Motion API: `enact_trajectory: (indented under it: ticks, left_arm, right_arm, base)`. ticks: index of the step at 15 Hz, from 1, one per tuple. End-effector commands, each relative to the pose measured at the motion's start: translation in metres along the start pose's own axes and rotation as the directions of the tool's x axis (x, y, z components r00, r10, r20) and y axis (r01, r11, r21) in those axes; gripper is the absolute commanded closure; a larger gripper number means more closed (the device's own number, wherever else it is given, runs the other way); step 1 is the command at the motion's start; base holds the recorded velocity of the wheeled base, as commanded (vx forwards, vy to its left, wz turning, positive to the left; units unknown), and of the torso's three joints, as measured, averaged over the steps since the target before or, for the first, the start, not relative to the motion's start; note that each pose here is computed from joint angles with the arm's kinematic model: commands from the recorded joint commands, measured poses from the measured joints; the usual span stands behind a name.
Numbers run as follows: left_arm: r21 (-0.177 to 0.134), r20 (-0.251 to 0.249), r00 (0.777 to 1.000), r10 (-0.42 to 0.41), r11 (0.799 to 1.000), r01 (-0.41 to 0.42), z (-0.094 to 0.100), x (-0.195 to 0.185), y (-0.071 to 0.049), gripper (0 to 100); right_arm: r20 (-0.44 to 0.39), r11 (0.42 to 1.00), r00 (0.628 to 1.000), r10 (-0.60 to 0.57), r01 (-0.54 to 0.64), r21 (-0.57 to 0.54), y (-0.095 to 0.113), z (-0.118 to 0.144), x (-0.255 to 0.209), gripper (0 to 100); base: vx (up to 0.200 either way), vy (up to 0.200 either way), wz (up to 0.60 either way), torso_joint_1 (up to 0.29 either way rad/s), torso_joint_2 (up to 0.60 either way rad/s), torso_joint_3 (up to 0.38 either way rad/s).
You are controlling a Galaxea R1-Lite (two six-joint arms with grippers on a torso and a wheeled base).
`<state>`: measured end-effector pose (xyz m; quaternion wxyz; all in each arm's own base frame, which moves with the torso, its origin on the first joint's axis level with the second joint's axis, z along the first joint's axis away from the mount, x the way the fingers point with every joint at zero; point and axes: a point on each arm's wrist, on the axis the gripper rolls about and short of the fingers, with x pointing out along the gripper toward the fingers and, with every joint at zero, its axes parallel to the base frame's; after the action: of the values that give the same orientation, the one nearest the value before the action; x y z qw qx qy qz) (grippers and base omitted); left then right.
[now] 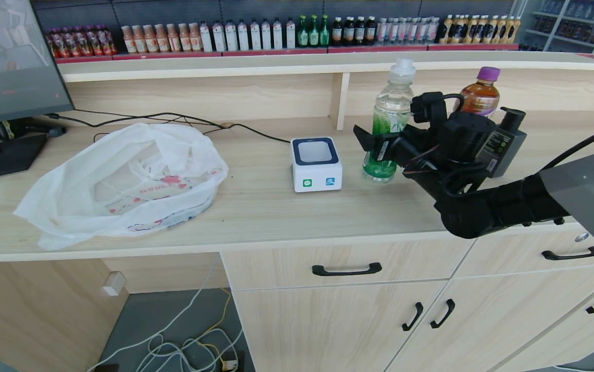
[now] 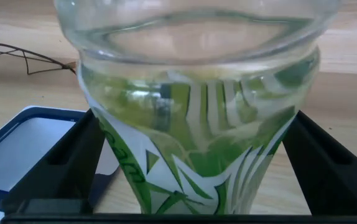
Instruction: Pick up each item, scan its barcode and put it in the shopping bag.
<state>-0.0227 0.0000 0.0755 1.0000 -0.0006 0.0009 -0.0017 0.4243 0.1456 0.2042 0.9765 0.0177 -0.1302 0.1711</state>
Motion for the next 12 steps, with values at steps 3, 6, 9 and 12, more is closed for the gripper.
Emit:
enact_trajectory:
  ticks: [3,6,9,12]
  left_arm:
    - [0.000,0.000,1.000,0.002,1.000,-0.002,0.0000,0.0000,0.0000,0]
    - [0.000,0.000,1.000,0.000,1.000,0.000,0.0000,0.0000,0.0000,0]
    - [0.000,0.000,1.000,0.000,1.000,0.000,0.0000,0.0000,0.0000,0]
    - [0.000,0.000,1.000,0.000,1.000,0.000,0.0000,0.0000,0.0000,0]
  right_arm:
    - [0.010,1.000,1.000,-0.003,0.003,-0.002,0.0000,0.0010,0.0022,0]
    - [0.005,1.000,1.000,-0.001,0.001,-0.002,0.0007,-0.0014,0.0031,0]
    - [0.005,1.000,1.000,-0.001,0.001,-0.002,0.0007,-0.0017,0.0033,0]
    - [0.001,1.000,1.000,0.008,-0.008,0.002,0.0049,-0.0032,0.0032,0]
  base:
    - [0.000,0.000,0.00,0.000,0.00,0.000]
    - [0.000,0.000,0.00,0.000,0.00,0.000]
    - [0.000,0.000,0.00,0.000,0.00,0.000]
    - [0.000,0.000,0.00,0.000,0.00,0.000]
